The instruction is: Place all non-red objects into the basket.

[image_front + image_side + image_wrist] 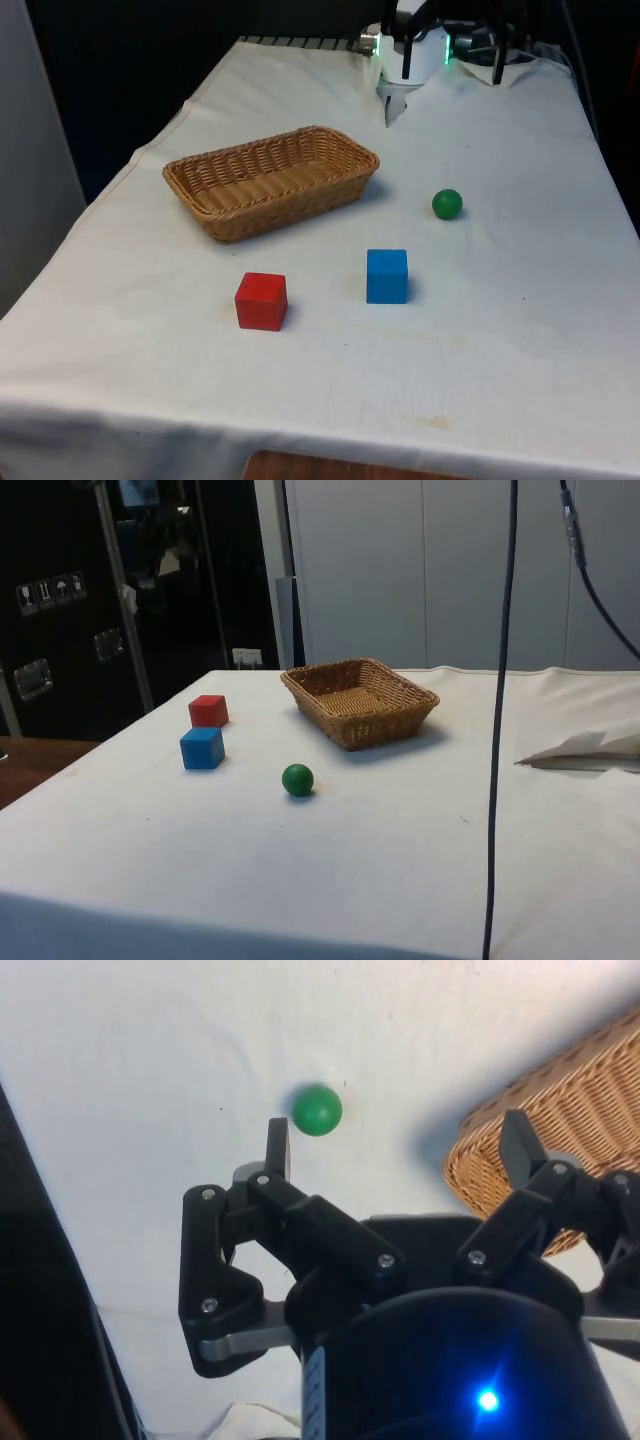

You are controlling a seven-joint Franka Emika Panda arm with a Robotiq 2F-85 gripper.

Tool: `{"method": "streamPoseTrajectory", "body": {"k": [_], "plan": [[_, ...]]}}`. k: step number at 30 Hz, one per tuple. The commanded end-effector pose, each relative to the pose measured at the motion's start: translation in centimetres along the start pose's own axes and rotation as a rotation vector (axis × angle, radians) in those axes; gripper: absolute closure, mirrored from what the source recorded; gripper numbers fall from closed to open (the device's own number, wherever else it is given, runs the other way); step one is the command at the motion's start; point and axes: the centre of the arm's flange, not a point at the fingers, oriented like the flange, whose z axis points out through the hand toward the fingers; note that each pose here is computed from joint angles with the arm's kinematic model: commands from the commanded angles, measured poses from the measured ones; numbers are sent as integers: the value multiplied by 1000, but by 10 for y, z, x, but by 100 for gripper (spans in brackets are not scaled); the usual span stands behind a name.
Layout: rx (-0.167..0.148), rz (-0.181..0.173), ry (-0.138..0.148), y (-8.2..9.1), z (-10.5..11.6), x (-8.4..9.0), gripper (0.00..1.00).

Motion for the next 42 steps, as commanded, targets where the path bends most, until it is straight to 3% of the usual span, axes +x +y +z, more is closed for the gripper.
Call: {"method": "streamPoseTrajectory", "body": {"k": [1, 22, 42], "plan": [[2, 2, 2, 0, 0, 0, 0], [-5, -8, 7, -7, 4, 7, 0], [-22, -19, 37, -36, 21, 42, 0]]}}
